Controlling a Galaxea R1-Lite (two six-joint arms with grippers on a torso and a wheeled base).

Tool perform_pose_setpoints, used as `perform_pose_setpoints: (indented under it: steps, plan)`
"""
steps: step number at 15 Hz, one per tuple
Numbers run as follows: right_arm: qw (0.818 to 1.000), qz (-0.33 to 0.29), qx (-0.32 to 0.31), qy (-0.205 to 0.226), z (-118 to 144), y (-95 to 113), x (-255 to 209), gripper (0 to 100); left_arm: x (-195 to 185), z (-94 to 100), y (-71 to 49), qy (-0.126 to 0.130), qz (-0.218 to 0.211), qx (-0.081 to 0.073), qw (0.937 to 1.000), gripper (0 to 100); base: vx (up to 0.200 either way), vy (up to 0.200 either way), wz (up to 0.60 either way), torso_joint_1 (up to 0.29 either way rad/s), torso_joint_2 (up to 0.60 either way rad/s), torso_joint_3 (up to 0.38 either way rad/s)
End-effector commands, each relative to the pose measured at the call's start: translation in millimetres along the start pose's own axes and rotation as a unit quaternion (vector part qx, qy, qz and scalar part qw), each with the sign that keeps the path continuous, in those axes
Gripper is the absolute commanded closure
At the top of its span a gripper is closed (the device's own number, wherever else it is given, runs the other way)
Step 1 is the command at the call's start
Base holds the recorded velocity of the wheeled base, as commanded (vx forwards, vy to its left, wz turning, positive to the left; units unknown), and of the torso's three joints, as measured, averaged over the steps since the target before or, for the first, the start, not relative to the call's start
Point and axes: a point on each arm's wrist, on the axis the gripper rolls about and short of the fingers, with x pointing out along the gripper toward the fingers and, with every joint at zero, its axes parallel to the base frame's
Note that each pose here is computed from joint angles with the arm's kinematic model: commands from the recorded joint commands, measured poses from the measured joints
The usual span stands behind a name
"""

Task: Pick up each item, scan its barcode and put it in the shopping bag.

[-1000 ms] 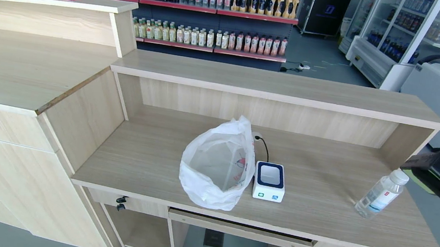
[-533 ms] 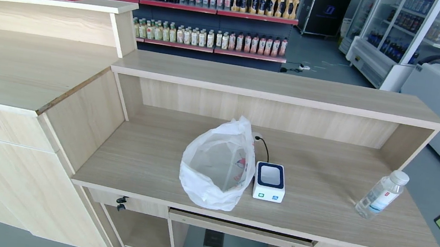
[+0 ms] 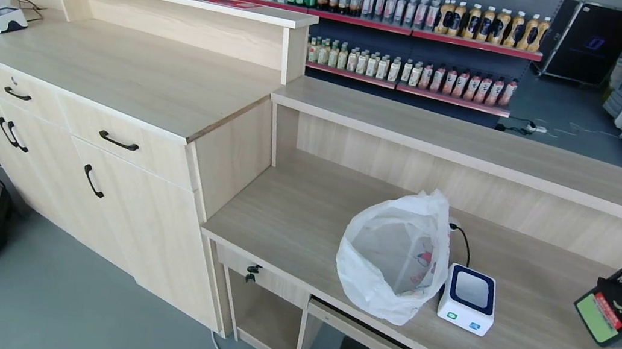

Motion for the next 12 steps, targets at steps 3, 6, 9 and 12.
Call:
perform_pose_setpoints:
  steps: [3, 6, 9, 12]
  plan:
    - [0.976, 0.025, 0.214, 0.018, 17.5, -7.8, 83.3, 100, 0.0, 0.0, 0.0, 0.000, 0.000, 0.000, 1.0000, 0, 0.000, 0.000, 0.00, 0.000, 0.00, 0.000]
    - [0.974, 0.062, 0.217, 0.001, 23.7, -4.9, 120.9, 100, 0.0, 0.0, 0.0, 0.000, 0.000, 0.000, 1.0000, 0, 0.000, 0.000, 0.00, 0.000, 0.00, 0.000]
    - [0.974, 0.079, 0.213, 0.023, 6.7, 4.6, 163.5, 100, 0.0, 0.0, 0.0, 0.000, 0.000, 0.000, 1.0000, 0, 0.000, 0.000, 0.00, 0.000, 0.00, 0.000]
    - [0.973, 0.089, 0.211, 0.026, -3.4, 11.1, 175.2, 100, 0.0, 0.0, 0.0, 0.000, 0.000, 0.000, 1.0000, 0, 0.000, 0.000, 0.00, 0.000, 0.00, 0.000]
